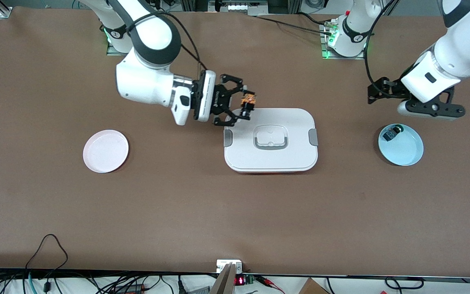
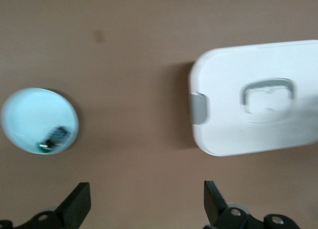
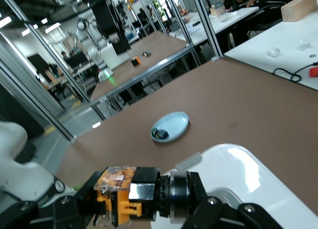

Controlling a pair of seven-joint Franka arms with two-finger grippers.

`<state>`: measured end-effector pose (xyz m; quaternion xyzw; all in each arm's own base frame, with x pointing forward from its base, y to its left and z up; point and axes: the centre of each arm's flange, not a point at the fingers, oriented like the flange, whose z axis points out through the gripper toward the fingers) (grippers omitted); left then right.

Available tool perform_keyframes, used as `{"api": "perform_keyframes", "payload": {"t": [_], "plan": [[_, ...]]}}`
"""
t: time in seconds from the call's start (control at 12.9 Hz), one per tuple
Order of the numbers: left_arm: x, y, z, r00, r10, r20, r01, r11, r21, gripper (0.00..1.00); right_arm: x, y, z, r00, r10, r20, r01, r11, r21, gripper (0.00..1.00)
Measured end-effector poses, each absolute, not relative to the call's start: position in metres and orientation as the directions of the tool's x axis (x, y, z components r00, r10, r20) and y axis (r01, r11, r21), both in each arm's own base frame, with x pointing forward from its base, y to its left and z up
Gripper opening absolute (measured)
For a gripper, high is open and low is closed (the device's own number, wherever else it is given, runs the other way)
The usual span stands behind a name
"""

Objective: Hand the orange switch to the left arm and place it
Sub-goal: 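Lift the orange switch with the right gripper and carry it over the box, then hold the switch with the right gripper while the left gripper grasps it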

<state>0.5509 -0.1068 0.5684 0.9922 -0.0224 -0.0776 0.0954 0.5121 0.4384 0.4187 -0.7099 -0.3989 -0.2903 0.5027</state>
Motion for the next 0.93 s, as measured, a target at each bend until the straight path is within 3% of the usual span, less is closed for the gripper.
{"api": "perform_keyframes", "payload": {"t": [0.23, 0.47, 0.7, 0.93], "plan": [[0.558, -0.101, 0.528, 0.925, -0.069, -0.373, 0.135, -0.859, 0.495, 1.00, 0.509, 0.462, 0.424, 0.580, 0.173, 0.796, 0.814, -0.155, -0.559, 0.74], [0.576, -0.101, 0.497, 0.877, -0.106, -0.469, 0.290, -0.661, 0.692, 1.00, 0.505, 0.475, 0.425, 0.615, 0.128, 0.778, 0.788, -0.137, -0.600, 0.74], [0.578, -0.123, 0.476, 0.847, -0.122, -0.518, 0.424, -0.434, 0.795, 1.00, 0.502, 0.478, 0.423, 0.582, 0.138, 0.801, 0.813, -0.128, -0.569, 0.74], [0.569, -0.157, 0.437, 0.799, -0.092, -0.594, 0.561, -0.241, 0.792, 1.00, 0.505, 0.477, 0.412, 0.514, 0.131, 0.848, 0.857, -0.121, -0.501, 0.74]]}}
